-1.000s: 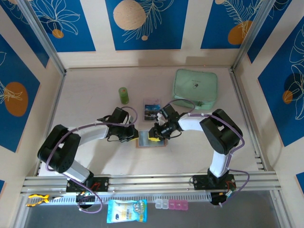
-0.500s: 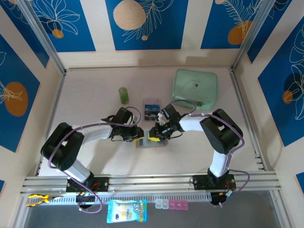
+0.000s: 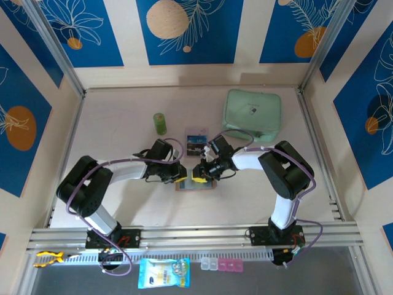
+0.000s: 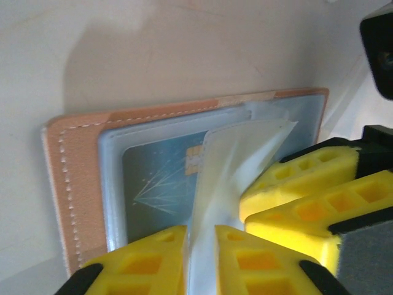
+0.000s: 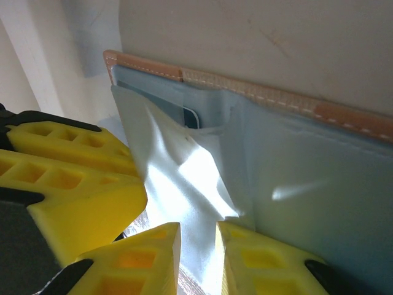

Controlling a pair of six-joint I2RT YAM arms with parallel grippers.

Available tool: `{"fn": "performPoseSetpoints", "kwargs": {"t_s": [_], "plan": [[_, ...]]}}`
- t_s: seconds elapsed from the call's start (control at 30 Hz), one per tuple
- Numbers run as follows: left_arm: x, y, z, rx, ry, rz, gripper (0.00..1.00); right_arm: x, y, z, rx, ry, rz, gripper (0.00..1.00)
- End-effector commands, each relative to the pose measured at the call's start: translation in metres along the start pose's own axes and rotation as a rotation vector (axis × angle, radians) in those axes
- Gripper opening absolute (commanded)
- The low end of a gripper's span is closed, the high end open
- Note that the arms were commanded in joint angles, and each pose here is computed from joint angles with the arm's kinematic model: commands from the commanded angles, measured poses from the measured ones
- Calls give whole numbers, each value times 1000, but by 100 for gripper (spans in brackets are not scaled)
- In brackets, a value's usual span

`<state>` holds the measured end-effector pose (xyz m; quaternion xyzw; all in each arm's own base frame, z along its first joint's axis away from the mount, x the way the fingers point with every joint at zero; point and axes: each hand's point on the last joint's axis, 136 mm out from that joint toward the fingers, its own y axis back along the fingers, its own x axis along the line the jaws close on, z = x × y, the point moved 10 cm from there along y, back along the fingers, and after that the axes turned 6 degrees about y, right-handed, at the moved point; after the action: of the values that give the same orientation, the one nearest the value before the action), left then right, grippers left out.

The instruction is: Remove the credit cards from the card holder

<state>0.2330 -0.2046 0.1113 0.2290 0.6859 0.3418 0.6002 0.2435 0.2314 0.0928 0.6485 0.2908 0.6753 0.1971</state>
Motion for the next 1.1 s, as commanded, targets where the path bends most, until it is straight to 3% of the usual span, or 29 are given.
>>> {"fn": "performPoseSetpoints", "kwargs": {"t_s": [0.0, 0.23, 0.43, 1.07], "plan": [[-8, -1, 0, 15, -13, -55, 17, 2, 1, -5, 18, -2, 13, 24], [-13, 2, -1, 15, -19, -72, 18, 15, 16, -7, -29, 39, 2, 25], [-22, 9, 0, 9, -35, -82, 27, 24, 36, -10, -89, 59, -40, 26], [-59, -16, -3, 65, -97, -106, 28, 19, 89, -27, -223, 48, -82, 28]]}}
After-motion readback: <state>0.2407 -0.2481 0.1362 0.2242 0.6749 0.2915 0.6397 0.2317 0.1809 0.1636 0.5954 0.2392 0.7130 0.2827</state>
